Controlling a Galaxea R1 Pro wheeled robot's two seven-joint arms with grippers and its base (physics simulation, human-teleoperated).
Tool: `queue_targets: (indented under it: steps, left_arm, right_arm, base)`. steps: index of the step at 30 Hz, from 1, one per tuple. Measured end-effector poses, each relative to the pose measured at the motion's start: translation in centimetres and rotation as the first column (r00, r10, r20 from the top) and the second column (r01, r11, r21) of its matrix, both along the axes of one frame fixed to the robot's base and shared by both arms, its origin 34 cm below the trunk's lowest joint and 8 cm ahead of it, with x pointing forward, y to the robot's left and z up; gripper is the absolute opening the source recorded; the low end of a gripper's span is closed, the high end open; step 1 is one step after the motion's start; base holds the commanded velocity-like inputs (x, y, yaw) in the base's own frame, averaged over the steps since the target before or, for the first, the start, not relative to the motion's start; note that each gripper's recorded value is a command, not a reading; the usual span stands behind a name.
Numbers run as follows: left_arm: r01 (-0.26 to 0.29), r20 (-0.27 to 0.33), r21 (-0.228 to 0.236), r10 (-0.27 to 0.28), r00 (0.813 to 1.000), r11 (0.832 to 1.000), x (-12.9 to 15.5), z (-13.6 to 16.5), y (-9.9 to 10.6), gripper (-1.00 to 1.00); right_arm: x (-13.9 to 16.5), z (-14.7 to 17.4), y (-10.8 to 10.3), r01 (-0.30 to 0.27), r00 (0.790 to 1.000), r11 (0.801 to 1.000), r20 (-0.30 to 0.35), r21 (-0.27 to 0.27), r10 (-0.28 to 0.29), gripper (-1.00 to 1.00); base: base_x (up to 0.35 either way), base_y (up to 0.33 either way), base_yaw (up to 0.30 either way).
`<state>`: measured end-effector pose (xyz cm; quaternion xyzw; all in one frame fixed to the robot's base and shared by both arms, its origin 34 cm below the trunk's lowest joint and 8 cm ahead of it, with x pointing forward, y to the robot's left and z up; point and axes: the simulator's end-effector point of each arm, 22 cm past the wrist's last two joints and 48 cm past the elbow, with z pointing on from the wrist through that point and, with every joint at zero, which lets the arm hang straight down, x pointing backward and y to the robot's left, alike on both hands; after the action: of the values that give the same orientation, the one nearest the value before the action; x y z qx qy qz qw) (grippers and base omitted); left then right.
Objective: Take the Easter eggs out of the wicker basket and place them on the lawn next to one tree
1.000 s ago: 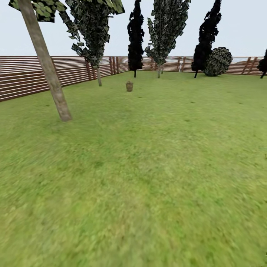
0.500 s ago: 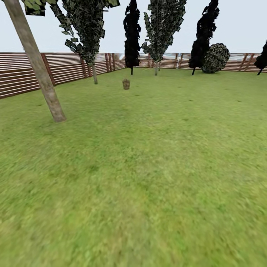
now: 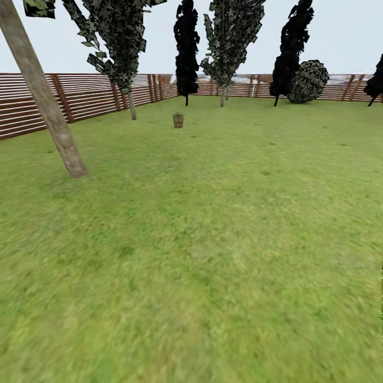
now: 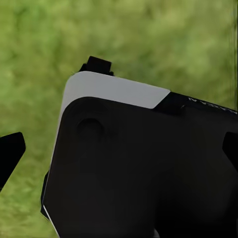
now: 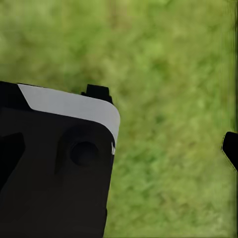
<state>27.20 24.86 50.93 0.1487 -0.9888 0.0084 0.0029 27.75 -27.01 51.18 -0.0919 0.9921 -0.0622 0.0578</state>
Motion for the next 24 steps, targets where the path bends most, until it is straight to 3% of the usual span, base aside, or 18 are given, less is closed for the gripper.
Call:
queue_targets:
  steps: [24]
  left_arm:
    - [0.000,0.000,0.000,0.000,1.000,1.000,0.00,0.00,0.00,1.00]
  right_arm:
    - [-0.11,0.00,-0.27,-0.009,1.000,1.000,-0.003,-0.004,0.009,1.00]
  base:
    - [0.320,-0.179,-0.018]
